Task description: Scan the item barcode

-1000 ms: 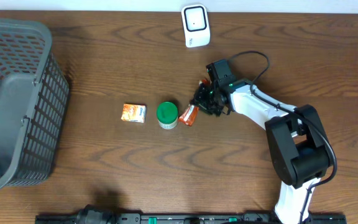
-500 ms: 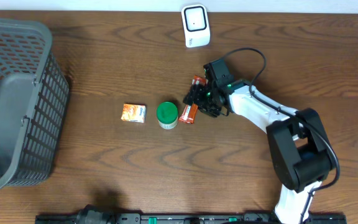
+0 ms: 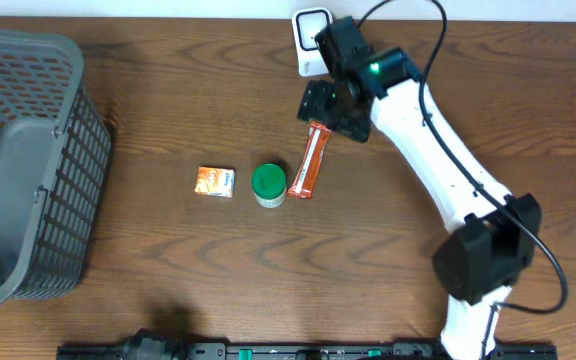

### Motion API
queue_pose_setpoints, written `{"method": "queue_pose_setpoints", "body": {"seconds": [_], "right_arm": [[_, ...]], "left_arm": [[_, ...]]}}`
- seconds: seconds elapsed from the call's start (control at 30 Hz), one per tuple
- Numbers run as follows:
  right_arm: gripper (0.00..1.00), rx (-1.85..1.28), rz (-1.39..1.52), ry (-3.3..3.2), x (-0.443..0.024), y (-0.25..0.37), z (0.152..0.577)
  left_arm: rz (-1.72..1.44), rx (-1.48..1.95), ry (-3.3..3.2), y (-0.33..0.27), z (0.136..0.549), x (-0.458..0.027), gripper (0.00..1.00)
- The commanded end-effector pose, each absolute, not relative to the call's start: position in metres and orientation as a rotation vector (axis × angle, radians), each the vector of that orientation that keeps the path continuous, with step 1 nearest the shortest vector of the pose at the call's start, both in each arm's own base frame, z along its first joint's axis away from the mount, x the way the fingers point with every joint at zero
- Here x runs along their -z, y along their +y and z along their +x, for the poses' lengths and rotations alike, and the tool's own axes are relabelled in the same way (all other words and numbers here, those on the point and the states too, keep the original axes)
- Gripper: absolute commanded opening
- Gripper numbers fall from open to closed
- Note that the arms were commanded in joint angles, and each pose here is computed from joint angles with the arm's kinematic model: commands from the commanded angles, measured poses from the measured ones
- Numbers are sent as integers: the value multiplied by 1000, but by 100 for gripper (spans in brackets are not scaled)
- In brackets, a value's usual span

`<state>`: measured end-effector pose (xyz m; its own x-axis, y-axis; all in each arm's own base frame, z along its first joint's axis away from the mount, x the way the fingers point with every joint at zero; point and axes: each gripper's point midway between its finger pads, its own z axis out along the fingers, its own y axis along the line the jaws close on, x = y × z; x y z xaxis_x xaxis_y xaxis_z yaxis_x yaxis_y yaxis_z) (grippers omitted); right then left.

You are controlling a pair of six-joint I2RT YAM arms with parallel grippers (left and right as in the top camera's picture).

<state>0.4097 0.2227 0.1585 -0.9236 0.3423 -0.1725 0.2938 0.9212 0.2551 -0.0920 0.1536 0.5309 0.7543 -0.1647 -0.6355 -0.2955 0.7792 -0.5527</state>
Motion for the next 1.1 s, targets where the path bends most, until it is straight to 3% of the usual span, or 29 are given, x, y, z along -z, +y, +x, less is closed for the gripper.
{"method": "queue_pose_setpoints", "body": {"seconds": [0.0, 0.2, 0.4, 0.73, 1.07], "right_arm": [[83, -132, 510, 2947, -113, 218, 419], [79, -63, 463, 3064, -71, 246, 419], [63, -65, 485, 3085, -50, 271, 415], [58, 12, 517, 3104, -19, 280, 408], [45, 153, 543, 3090, -7, 263, 406]], "left_arm": [[-691, -92, 724, 155, -96, -529, 98], [-691, -92, 724, 155, -96, -529, 98], [-691, -92, 724, 155, -96, -529, 98], [-691, -92, 724, 155, -96, -529, 98], [-691, -92, 724, 155, -96, -529, 98]]}}
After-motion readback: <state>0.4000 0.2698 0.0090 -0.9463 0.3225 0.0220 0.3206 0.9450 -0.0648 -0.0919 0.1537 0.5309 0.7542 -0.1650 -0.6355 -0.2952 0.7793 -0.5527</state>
